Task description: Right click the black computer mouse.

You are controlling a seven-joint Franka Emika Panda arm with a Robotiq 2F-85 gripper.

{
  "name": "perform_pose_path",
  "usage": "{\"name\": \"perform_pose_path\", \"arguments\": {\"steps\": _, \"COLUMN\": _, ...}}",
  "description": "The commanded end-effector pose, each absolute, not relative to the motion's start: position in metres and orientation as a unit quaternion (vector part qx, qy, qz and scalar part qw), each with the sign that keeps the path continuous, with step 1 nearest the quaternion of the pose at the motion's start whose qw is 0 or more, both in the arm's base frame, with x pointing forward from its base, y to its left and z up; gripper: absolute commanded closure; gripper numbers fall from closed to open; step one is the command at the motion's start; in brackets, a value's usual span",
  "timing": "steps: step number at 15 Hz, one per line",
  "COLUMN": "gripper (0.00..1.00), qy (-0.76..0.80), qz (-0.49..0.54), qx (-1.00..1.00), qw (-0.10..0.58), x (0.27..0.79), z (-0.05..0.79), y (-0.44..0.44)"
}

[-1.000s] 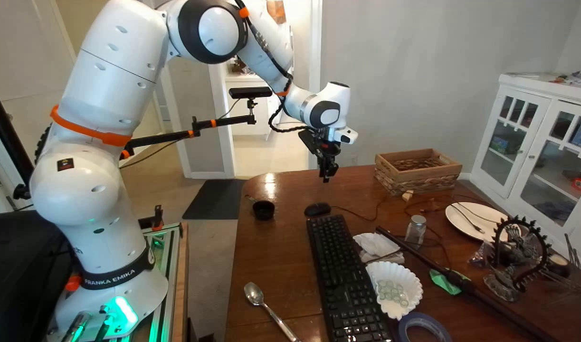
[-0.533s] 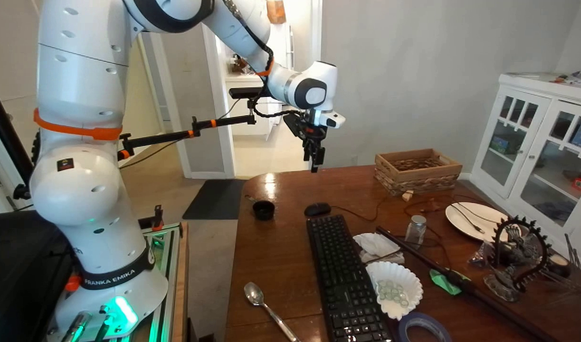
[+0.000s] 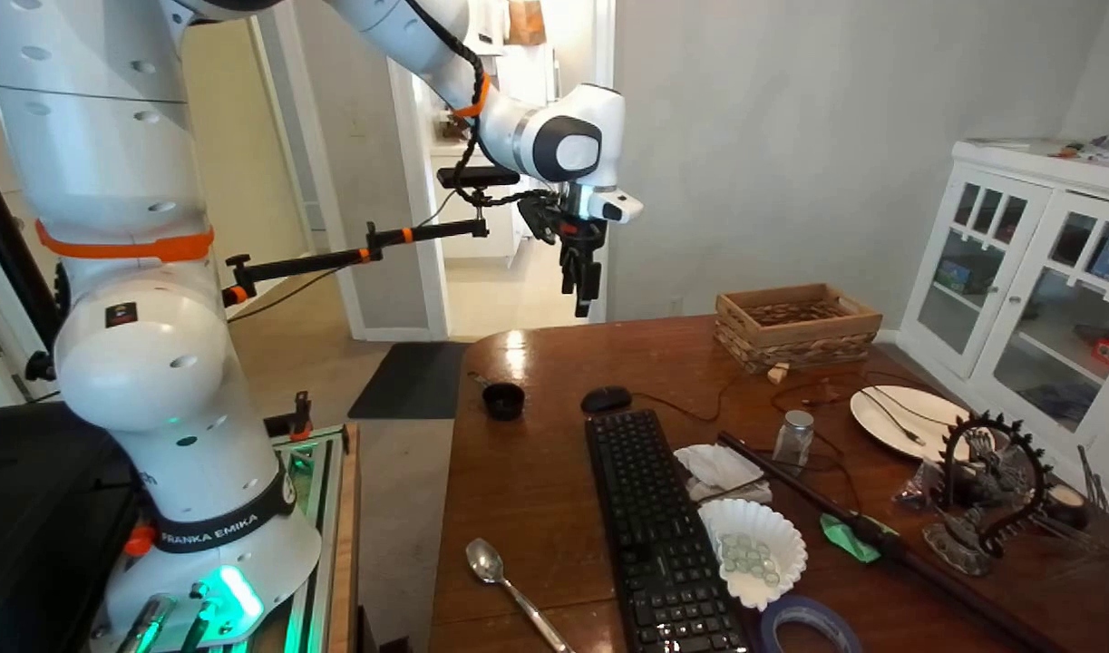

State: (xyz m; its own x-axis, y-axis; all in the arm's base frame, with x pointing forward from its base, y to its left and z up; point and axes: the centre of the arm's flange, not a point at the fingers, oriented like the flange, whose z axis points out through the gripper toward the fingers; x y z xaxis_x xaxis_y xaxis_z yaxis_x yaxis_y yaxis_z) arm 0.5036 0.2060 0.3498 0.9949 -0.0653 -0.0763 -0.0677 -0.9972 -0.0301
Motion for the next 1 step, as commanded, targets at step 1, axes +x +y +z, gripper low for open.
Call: {"name": "perform_pose_path", "arguments": {"steps": 1, "gripper": 0.00, "qy": 0.035, "qz": 0.037, "qx": -0.999, "qw": 0.016, "x": 0.5014, "z": 0.3513, "y": 0.2036}}
